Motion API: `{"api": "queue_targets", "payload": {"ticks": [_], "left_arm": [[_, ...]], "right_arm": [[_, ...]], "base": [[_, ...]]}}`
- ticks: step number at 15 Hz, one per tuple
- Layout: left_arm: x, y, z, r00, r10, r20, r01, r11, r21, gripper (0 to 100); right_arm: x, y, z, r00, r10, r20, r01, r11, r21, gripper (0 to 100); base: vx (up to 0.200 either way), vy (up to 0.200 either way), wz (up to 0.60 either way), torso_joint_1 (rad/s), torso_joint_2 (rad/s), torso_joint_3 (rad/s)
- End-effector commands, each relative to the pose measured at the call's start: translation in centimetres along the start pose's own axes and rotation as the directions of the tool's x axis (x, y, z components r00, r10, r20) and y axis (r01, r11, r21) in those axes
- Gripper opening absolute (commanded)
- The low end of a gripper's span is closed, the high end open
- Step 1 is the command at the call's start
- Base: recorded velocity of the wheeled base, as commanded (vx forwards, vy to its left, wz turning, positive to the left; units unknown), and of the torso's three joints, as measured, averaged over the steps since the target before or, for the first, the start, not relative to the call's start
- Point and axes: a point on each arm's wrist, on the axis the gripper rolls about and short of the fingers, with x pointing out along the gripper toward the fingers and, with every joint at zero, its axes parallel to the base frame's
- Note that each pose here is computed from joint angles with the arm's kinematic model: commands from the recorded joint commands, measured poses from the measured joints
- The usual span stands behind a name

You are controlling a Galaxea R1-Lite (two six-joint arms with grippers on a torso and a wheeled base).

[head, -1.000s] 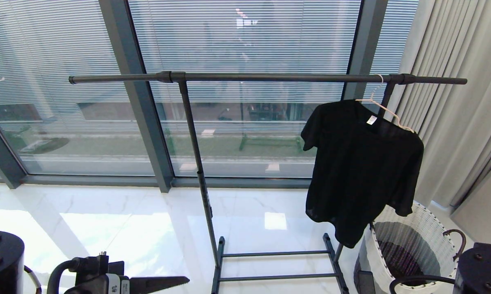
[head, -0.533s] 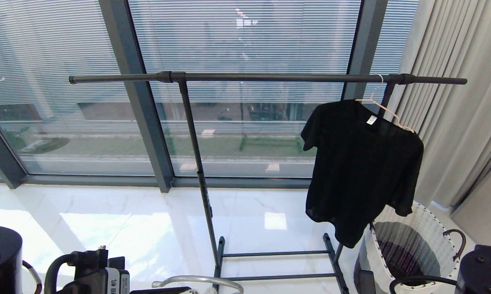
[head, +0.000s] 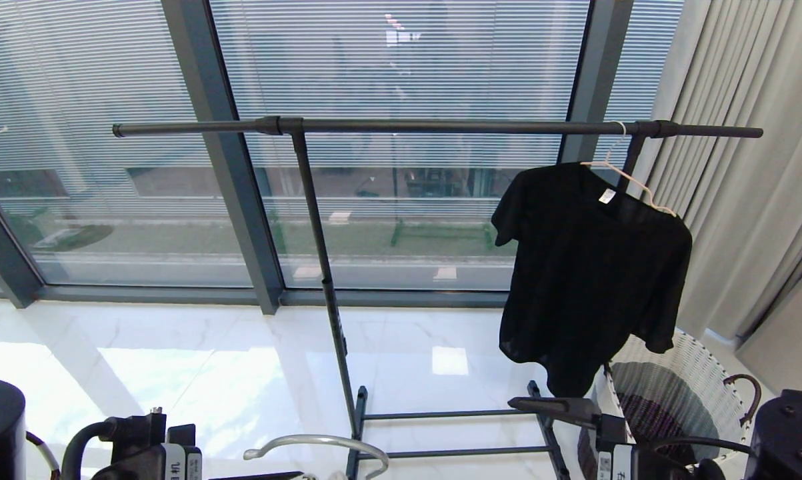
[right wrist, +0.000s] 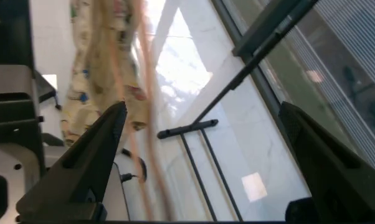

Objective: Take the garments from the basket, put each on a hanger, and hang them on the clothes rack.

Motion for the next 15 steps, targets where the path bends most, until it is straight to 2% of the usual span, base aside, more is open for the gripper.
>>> {"api": "queue_targets", "payload": {"ticks": [1, 3, 6, 7, 9, 11, 13, 15], "left_arm": [[-0.2, 0.0, -0.1, 1.000, 0.014, 0.000, -0.014, 1.000, -0.001, 0], [-0.8, 1.5, -0.7, 0.989, 0.137, -0.048, -0.141, 0.988, -0.068, 0], [-2.1, 3.0, -1.9, 0.953, 0.283, -0.110, -0.295, 0.948, -0.121, 0], [-2.2, 3.3, -1.9, 0.947, 0.301, -0.111, -0.313, 0.942, -0.123, 0], [-2.4, 4.3, -0.6, 0.937, 0.344, -0.059, -0.349, 0.931, -0.106, 0], [-2.9, 5.5, 1.0, 0.922, 0.386, -0.008, -0.384, 0.914, -0.134, 0], [-3.6, 6.4, 2.5, 0.904, 0.427, 0.041, -0.412, 0.892, -0.188, 0], [-3.8, 7.0, 3.4, 0.894, 0.443, 0.068, -0.426, 0.887, -0.177, 0]], "right_arm": [[-0.3, -0.4, 0.1, 1.000, -0.022, 0.006, 0.022, 1.000, 0.004, 100], [-0.7, -1.2, 0.1, 0.998, -0.063, 0.012, 0.063, 0.998, 0.010, 100], [-1.2, -2.1, 0.1, 0.994, -0.112, 0.015, 0.112, 0.994, 0.019, 100], [-1.3, -2.1, 0.1, 0.994, -0.112, 0.015, 0.112, 0.994, 0.020, 100], [-0.7, -2.3, -0.1, 0.994, -0.110, 0.001, 0.110, 0.993, 0.039, 100], [0.6, -3.1, 0.6, 0.989, -0.145, 0.007, 0.142, 0.977, 0.161, 100], [2.4, -3.9, 1.1, 0.981, -0.195, -0.003, 0.188, 0.944, 0.270, 100], [4.3, -4.4, 1.3, 0.977, -0.214, -0.016, 0.204, 0.906, 0.371, 100]], "base": [[0.000, 0.000, 0.00, 0.000, 0.00, 0.000], [0.000, 0.000, 0.00, 0.000, 0.00, 0.000], [0.000, 0.000, 0.00, 0.000, 0.00, 0.000], [0.000, 0.000, 0.00, 0.000, 0.00, 0.000], [0.000, 0.000, 0.00, 0.000, 0.00, 0.000], [0.000, 0.000, 0.00, 0.000, 0.00, 0.000], [0.000, 0.000, 0.00, 0.000, 0.00, 0.000], [0.000, 0.000, 0.00, 0.000, 0.00, 0.000]]}}
